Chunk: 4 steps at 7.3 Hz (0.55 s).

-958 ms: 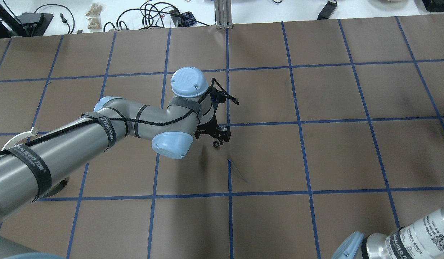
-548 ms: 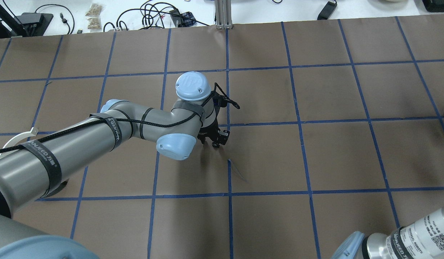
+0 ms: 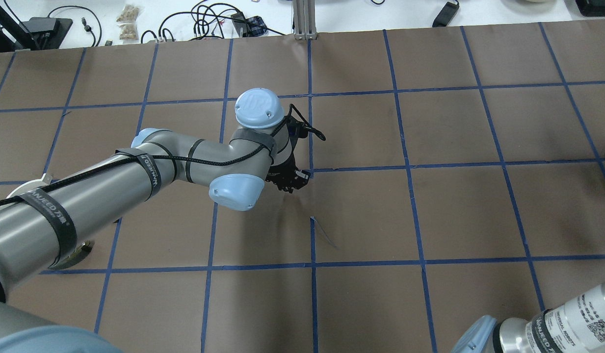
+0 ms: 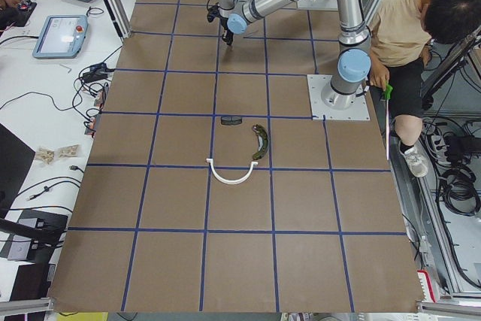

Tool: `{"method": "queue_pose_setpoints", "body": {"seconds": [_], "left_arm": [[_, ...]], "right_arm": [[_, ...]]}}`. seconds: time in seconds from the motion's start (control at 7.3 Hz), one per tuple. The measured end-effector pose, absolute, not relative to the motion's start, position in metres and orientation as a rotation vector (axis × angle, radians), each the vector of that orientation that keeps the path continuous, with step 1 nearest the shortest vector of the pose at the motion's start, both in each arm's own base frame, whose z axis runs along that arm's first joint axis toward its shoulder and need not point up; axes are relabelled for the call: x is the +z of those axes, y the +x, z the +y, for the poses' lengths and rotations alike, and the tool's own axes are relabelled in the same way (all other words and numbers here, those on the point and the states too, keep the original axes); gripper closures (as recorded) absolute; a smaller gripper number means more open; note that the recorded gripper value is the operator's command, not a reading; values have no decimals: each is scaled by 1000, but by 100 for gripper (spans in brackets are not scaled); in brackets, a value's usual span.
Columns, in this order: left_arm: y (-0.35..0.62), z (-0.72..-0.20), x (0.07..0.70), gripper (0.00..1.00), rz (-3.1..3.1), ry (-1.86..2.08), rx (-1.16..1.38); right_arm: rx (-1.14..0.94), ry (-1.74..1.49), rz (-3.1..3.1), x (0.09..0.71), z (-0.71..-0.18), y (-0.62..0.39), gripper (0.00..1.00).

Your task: Place bearing gear from tray to pile

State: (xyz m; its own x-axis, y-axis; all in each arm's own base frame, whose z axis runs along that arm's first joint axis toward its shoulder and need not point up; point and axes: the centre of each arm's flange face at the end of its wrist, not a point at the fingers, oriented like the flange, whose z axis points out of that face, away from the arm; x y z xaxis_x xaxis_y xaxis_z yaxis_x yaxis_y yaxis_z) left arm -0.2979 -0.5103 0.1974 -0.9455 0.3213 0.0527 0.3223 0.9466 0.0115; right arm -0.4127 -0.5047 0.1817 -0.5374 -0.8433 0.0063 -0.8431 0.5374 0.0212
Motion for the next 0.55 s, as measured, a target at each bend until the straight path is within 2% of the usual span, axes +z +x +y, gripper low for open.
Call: {"method": "queue_pose_setpoints", "body": {"seconds": [0.27, 0.55], "left_arm": [[-227, -549, 232, 100, -3086, -445, -107], [-112, -578, 272, 100, -3077, -426, -220]], "right_arm": [[-24, 1501, -2732, 186, -506, -412, 50], [-29, 1503, -2737, 184, -506, -410, 50]]}}
